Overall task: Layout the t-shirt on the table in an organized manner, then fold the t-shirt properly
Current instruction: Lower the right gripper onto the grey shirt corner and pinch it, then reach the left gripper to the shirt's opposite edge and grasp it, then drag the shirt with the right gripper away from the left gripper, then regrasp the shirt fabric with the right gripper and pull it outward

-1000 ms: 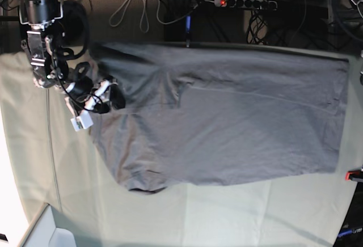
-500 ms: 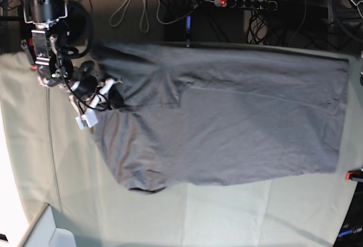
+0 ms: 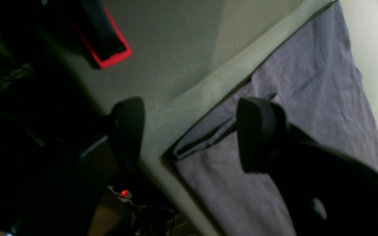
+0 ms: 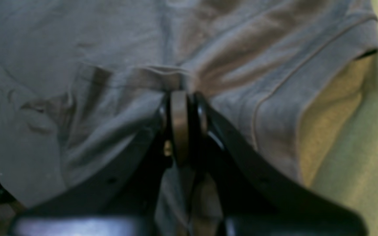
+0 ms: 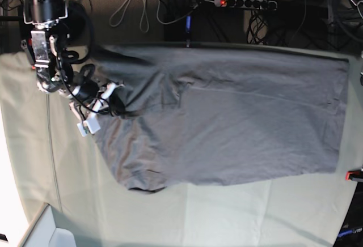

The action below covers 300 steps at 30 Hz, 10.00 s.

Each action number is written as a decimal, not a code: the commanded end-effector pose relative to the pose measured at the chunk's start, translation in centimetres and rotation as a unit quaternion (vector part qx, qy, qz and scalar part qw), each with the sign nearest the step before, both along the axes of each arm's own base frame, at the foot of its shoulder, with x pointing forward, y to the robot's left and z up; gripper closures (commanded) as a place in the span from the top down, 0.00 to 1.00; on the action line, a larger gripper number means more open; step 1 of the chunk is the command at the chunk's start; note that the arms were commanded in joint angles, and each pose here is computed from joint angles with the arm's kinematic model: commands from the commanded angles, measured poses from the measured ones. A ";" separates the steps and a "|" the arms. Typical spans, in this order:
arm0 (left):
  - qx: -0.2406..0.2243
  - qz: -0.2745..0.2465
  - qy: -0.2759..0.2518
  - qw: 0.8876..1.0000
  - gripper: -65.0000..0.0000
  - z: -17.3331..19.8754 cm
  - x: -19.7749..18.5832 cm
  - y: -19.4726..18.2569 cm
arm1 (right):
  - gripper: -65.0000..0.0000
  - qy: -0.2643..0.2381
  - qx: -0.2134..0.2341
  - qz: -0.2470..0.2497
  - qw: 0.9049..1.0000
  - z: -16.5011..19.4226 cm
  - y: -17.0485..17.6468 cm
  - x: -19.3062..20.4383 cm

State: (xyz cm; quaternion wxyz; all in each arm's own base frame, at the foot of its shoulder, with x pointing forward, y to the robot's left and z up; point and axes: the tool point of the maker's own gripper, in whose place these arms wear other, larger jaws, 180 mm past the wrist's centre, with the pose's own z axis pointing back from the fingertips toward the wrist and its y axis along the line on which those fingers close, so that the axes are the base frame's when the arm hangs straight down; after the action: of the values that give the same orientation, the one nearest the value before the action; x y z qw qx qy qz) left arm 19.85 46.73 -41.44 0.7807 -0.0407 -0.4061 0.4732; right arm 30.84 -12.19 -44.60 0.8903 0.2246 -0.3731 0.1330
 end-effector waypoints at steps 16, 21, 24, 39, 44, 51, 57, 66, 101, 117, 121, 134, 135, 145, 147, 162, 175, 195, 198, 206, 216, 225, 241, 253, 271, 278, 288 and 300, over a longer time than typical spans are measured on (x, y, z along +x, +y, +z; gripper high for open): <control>0.023 -0.004 -0.058 0.998 0.65 3.6 4.2 1.0 | 0.40 -0.035 0.007 -0.053 0.998 2.0 -3.3 1.9; 0.021 -0.049 -0.059 0.997 0.65 3.6 7.4 -1.3 | 0.42 -0.037 0.005 -0.070 0.997 2.2 -4.6 2.0; 0.021 -0.085 -0.060 0.994 0.65 3.8 9.9 -3.3 | 0.42 -0.037 0.005 -0.070 0.997 2.2 -4.6 2.0; 0.086 -0.164 0.083 0.979 0.65 -1.2 13.2 -8.1 | 0.42 -0.031 0.005 -0.070 0.997 1.7 -4.6 1.3; 0.079 -0.140 0.110 0.981 0.65 -2.3 12.4 -6.8 | 0.42 -0.030 0.005 -0.070 0.997 1.7 -4.6 1.2; 0.089 -0.138 0.121 0.979 0.65 -4.3 12.3 -6.8 | 0.42 -0.030 0.005 -0.070 0.997 1.7 -4.6 1.2; 0.083 -0.133 0.120 0.980 0.65 -4.4 12.0 -6.8 | 0.42 -0.029 0.004 -0.070 0.997 1.6 -4.6 1.2; 0.088 -0.133 0.121 0.980 0.33 -4.2 11.8 -6.1 | 0.42 -0.028 0.005 -0.069 0.997 1.6 -4.5 1.1; 0.133 -0.079 0.091 0.984 0.00 1.0 10.2 -2.2 | 0.43 -0.048 0.013 -0.059 0.997 3.0 -3.0 1.3; 0.148 -0.073 0.075 0.983 0.00 1.5 10.6 -2.0 | 0.43 -0.058 0.014 -0.047 0.997 3.6 -2.1 1.2; 0.147 -0.074 0.076 0.983 0.00 1.4 10.6 -2.1 | 0.45 -0.045 0.018 -0.021 0.999 2.8 -0.2 0.2; 0.146 -0.074 0.076 0.984 0.00 1.4 10.6 -2.1 | 0.52 -0.024 0.023 -0.015 0.999 1.4 0.5 -0.4; 0.146 -0.074 0.077 0.983 0.00 1.3 10.6 -2.1 | 0.48 -0.024 0.023 -0.015 0.999 1.4 0.5 -0.4; 0.146 -0.074 0.077 0.983 0.00 1.3 10.6 -2.1 | 0.00 -0.034 0.024 -0.015 0.999 2.0 0.6 0.5; 0.146 -0.074 0.077 0.983 0.00 1.3 10.6 -2.1 | 0.00 -0.036 0.023 -0.017 0.999 2.2 0.4 0.7; 0.146 -0.074 0.077 0.983 0.00 1.3 10.6 -2.1 | 0.00 -0.059 0.023 -0.018 0.998 3.6 0.2 2.5; 0.155 -0.071 0.071 0.983 0.57 2.1 10.7 -1.9 | 0.52 -0.054 0.016 -0.041 0.998 3.3 -1.7 2.7; 0.085 -0.024 0.101 0.991 0.72 0.9 1.9 -1.0 | 0.55 -0.035 0.008 -0.092 0.995 2.4 -4.4 -3.6; 0.085 -0.024 0.103 0.991 0.72 0.9 1.8 -1.0 | 0.55 -0.031 0.017 -0.088 0.996 1.9 -3.8 -1.9; 0.085 -0.023 0.102 0.991 0.72 0.9 1.8 -1.0 | 0.55 -0.021 0.030 -0.056 0.998 1.1 -1.2 -0.2; 0.085 -0.023 0.102 0.991 0.72 0.9 1.8 -1.0 | 0.44 -0.022 0.043 -0.037 0.998 1.2 0.9 -0.1; 0.085 -0.022 0.102 0.991 0.72 0.9 1.7 -1.0 | 0.00 -0.048 0.041 -0.034 0.997 2.9 0.8 2.2; 0.085 -0.024 0.100 0.991 0.72 1.0 2.0 -1.0 | 0.00 -0.103 0.044 -0.031 0.993 6.9 1.0 6.7; 0.085 -0.023 0.098 0.991 0.72 1.0 2.1 -1.0 | 0.00 -0.098 0.056 -0.037 0.993 6.8 1.4 8.2; 0.084 -0.022 0.100 0.991 0.72 0.9 1.8 -1.0 | 0.01 -0.102 0.056 0.001 0.993 7.8 4.1 10.8; 0.084 -0.023 0.099 0.991 0.72 0.9 1.9 -1.1 | 0.01 -0.110 0.054 0.002 0.992 8.5 3.9 11.7; 0.082 -0.023 0.100 0.991 0.72 0.9 1.8 -1.1 | 0.08 -0.086 0.050 0.001 0.995 6.8 3.7 10.3; 0.081 -0.024 0.099 0.991 0.72 0.8 1.9 -1.3 | 0.46 -0.019 0.027 -0.009 0.999 1.3 1.3 4.6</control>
State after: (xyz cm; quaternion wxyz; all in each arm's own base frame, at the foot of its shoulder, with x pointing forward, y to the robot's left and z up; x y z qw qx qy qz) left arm 20.94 44.31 -42.32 0.8368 0.0513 -0.3385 0.4273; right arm 34.06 -10.72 -44.92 0.8897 0.2402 -0.3689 0.1208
